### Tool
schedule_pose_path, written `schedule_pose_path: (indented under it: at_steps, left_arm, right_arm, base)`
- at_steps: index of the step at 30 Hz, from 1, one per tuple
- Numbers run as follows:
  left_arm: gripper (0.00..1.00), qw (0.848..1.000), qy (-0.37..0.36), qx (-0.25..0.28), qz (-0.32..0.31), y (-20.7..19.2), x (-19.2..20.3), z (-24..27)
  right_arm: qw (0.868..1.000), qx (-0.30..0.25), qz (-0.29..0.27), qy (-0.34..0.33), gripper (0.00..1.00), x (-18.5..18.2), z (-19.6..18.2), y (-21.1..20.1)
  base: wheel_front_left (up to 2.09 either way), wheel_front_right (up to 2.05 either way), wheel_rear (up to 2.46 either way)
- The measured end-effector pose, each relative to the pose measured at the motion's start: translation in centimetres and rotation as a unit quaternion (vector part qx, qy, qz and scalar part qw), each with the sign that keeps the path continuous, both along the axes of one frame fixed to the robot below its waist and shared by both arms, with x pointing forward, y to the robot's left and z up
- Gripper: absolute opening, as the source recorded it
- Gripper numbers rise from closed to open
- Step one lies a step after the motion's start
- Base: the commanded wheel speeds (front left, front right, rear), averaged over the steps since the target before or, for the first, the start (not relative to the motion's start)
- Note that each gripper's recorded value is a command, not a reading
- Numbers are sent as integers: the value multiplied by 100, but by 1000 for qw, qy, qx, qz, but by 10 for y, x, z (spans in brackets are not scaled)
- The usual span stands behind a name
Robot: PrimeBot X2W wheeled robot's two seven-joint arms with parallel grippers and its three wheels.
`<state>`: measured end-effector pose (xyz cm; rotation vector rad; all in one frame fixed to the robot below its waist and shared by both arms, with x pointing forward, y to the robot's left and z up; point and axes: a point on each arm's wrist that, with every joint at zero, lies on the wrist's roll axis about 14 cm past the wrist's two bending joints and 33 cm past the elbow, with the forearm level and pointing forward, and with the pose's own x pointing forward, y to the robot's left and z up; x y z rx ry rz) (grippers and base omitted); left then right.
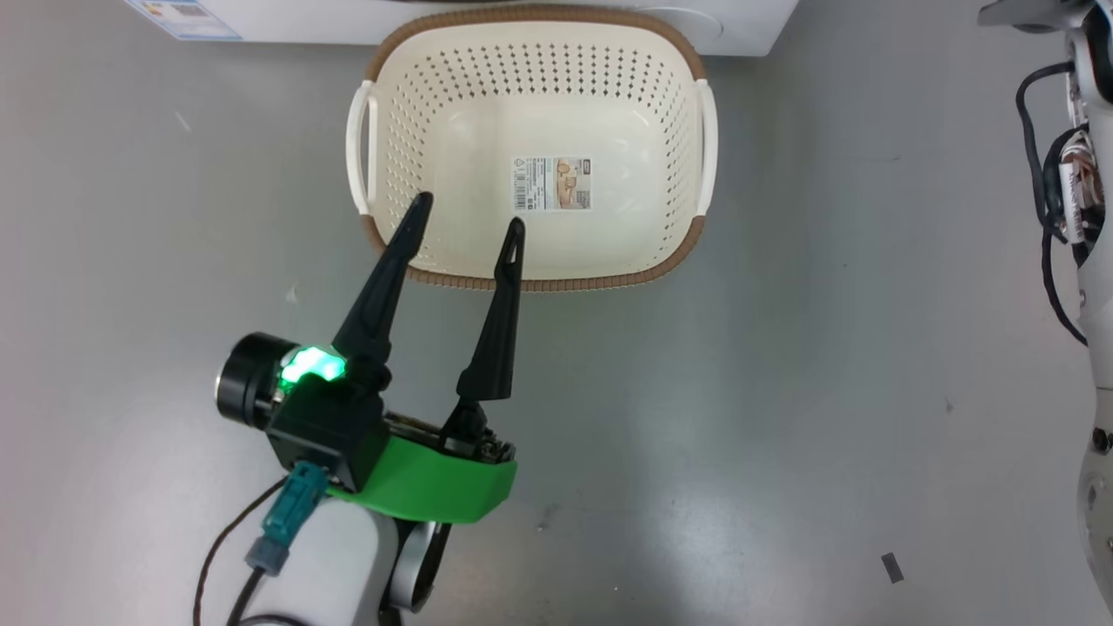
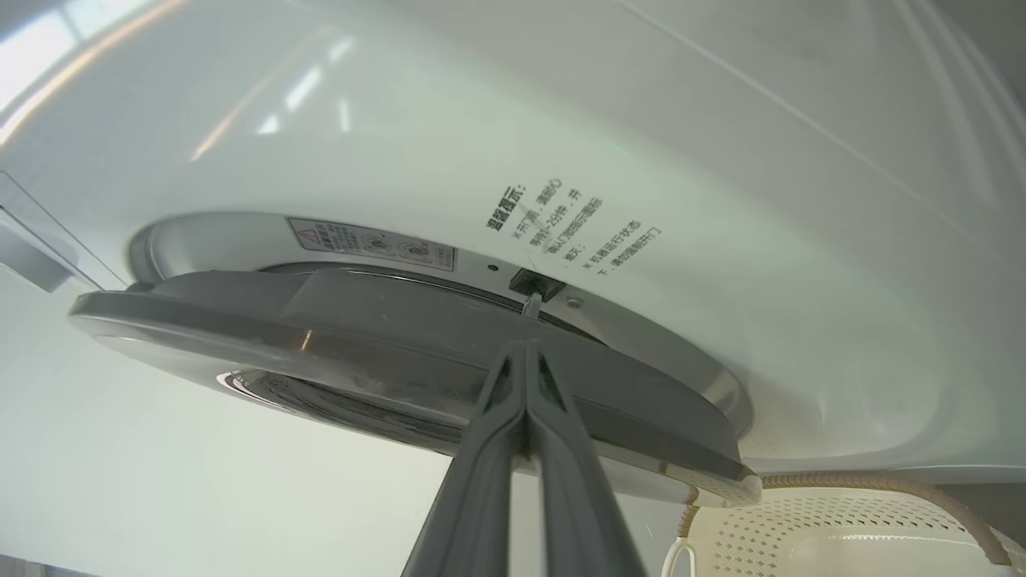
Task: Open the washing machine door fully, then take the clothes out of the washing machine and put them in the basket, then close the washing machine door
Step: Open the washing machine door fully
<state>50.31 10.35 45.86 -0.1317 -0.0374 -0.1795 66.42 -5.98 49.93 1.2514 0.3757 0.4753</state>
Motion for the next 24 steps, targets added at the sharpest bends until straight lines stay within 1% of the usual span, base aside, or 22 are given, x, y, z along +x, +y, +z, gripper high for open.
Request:
schedule_pose_path:
  at_steps: [5,13,24]
  left_arm:
    - [100,1000,6,3,1,2,-1,-4]
    - [100,1000,6,8,4,5,0,-6]
    - [100,1000,16,14,14,12,0,-14]
  right_arm:
    - [1000,16,18,-7,0,6,9,9]
    - [999,25,34,-14,0,16,17,20]
    - [998,32,56,-2,0,28,9,35]
  base:
    - [0,0,0]
    - [0,0,0]
    - [0,0,0]
